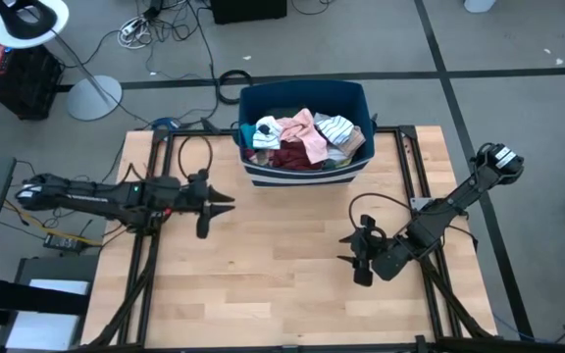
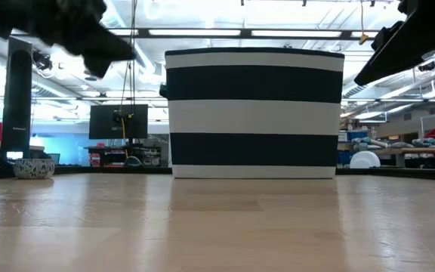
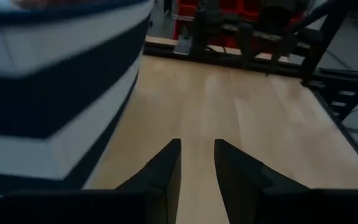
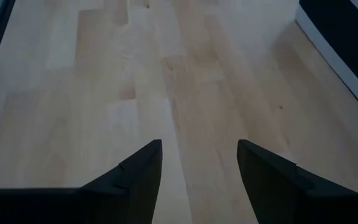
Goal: Sort clothes
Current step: Return to Home Position
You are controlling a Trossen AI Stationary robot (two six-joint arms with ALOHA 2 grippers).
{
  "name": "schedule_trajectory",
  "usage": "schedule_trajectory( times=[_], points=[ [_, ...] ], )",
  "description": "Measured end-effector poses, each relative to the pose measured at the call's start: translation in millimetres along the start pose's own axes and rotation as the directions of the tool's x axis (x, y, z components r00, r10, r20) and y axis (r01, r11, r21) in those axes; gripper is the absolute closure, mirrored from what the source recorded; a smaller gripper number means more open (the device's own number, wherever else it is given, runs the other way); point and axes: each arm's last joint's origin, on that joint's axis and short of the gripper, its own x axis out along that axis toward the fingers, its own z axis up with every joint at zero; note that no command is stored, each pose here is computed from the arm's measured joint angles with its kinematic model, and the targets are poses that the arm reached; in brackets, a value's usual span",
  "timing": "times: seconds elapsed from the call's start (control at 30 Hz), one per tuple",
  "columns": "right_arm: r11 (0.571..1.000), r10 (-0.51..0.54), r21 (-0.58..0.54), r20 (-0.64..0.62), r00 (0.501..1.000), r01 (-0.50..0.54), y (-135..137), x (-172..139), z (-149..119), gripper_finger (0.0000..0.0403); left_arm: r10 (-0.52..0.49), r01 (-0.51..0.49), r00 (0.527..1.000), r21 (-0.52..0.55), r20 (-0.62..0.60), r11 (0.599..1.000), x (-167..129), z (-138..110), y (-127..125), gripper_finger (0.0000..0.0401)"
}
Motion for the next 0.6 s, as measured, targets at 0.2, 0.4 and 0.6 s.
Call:
schedule_trajectory(
  times=[0.2, 0.4, 0.6],
  points=[
    [1.000, -0.013, 0.011, 0.001, 1.000, 0.013, -2.8, 2.2, 1.9, 0.0195, -0.024, 0.026, 0.999, -0.040, 0.041, 0.999, -3.5, -43.4, 6.9, 0.0300],
    [1.000, -0.015, 0.020, 0.006, 1.000, 0.015, -3.7, 3.2, 3.2, 0.0195, -0.079, 0.086, 0.980, -0.034, 0.180, 0.996, -4.6, -72.9, 10.9, 0.0300],
    [0.999, -0.016, 0.029, 0.005, 1.000, 0.016, -8.0, -2.9, 4.7, 0.0195, -0.077, 0.088, 0.984, -0.065, 0.161, 0.994, -5.3, -95.9, 14.7, 0.0300]
  ],
)
